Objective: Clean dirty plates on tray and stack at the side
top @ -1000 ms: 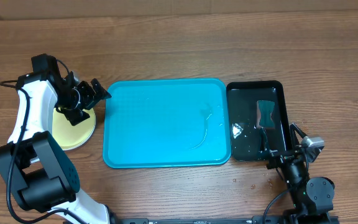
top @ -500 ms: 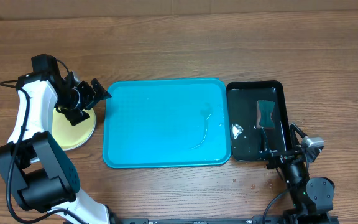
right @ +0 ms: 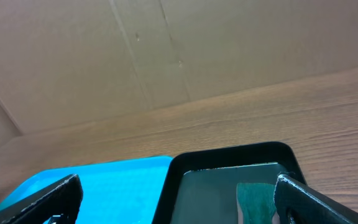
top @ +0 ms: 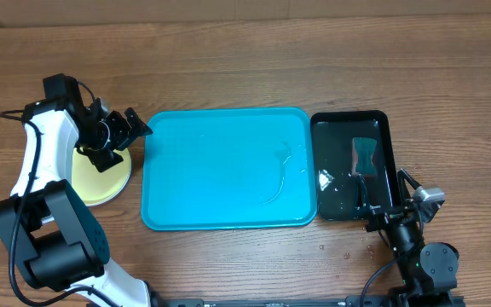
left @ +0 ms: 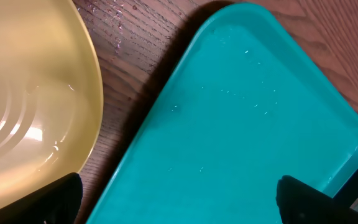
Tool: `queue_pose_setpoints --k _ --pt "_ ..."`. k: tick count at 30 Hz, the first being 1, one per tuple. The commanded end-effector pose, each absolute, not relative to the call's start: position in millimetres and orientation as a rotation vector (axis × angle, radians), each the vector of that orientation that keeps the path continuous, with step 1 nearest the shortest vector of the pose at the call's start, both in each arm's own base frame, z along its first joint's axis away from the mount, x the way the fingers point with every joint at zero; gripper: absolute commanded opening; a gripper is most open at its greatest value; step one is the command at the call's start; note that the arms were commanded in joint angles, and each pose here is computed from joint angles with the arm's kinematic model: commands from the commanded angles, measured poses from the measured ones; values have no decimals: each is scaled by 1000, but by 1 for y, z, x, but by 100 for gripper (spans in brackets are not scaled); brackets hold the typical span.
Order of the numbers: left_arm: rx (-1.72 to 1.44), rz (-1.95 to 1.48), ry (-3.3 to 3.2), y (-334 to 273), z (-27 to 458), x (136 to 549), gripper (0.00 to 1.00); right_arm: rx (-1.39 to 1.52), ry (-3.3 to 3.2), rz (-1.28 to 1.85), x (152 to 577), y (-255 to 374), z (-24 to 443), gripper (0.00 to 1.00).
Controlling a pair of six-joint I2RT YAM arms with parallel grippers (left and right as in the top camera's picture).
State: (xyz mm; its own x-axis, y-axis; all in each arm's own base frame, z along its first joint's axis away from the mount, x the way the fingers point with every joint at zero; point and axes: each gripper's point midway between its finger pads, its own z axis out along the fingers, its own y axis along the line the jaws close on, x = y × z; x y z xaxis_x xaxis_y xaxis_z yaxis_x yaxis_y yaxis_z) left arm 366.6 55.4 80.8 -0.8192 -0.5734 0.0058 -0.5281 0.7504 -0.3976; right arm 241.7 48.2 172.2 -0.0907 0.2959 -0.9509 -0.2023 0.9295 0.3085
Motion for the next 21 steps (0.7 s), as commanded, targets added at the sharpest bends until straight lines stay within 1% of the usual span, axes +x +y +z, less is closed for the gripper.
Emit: queue_pose_setpoints --k 1,6,7,10,13,17,21 --pt "-842 -603 2813 52 90 368 100 67 1607 414 242 48 170 100" --pt "-733 -577 2712 43 137 369 100 67 1607 414 242 48 170 100" --pt "-674 -564 2661 37 161 367 100 67 1607 414 242 48 170 100" --pt "-599 -425 2558 39 203 360 100 67 1607 414 242 48 170 100" --pt "-547 -303 2422 43 252 341 100 68 1607 414 242 48 170 100" --pt "-481 -263 2232 37 314 307 100 67 1607 414 242 48 170 100" --pt "-476 -202 2141 37 342 271 100 67 1607 414 242 48 170 100"
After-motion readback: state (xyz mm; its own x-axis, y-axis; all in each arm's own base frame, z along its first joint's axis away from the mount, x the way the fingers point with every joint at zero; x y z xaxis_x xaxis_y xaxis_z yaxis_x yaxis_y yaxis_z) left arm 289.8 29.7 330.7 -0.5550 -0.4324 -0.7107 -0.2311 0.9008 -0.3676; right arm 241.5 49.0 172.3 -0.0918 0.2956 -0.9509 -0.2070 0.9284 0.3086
